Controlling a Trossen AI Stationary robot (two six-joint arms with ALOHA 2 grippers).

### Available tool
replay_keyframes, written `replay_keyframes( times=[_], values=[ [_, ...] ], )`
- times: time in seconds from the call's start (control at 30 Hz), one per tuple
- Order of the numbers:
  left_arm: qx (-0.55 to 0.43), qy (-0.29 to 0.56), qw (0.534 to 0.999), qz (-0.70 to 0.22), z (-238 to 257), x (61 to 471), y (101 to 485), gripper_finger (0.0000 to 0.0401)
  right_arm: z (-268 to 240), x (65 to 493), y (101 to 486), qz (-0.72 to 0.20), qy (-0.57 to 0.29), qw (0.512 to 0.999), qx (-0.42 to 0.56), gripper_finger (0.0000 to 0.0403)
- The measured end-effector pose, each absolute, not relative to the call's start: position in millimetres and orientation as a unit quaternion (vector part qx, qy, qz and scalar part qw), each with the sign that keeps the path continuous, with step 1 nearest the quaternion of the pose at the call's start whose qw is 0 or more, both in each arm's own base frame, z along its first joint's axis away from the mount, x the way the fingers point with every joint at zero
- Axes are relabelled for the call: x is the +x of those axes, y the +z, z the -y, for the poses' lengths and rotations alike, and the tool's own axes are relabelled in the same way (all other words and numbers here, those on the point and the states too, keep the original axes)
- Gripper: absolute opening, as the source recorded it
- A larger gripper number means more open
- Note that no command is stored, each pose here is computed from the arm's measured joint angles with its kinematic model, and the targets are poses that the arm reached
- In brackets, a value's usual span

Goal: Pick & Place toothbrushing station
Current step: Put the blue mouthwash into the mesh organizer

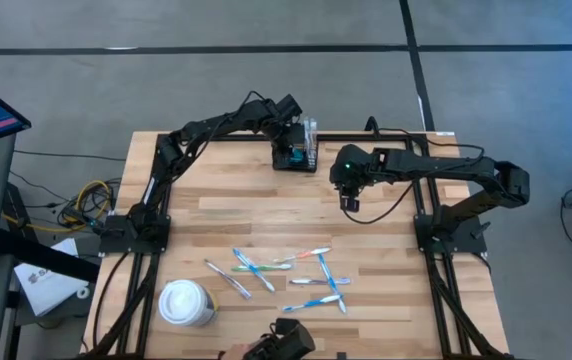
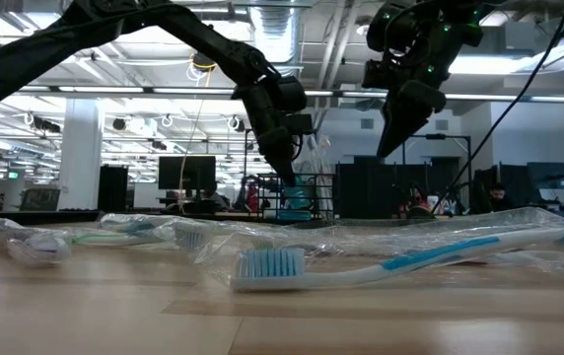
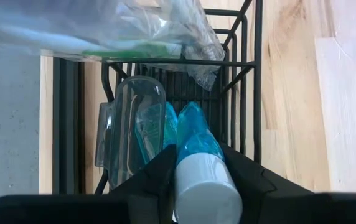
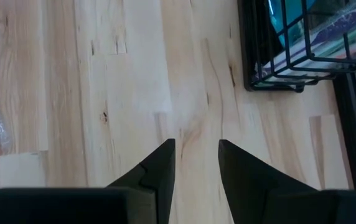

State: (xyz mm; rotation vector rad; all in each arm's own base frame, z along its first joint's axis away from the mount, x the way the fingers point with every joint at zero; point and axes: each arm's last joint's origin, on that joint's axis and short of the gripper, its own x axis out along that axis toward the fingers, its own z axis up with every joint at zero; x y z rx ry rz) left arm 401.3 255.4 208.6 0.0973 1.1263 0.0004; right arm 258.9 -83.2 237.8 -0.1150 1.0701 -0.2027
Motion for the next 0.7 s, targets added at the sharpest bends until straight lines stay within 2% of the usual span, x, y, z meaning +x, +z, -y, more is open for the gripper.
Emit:
replay_keyframes(
  times=[0.37,0.7],
  values=[
    [0.049,0.002,0.844,-0.534,-254.2,402.2,208.8,0.0100,83.6,259.2,238.0,-0.507,-0.097,0.855,-0.055,0.0112],
    [0.050,0.003,0.843,-0.535,-254.0,402.3,209.0,0.0118,83.5,259.3,238.0,-0.507,-0.097,0.855,-0.055,0.0112]
  ],
)
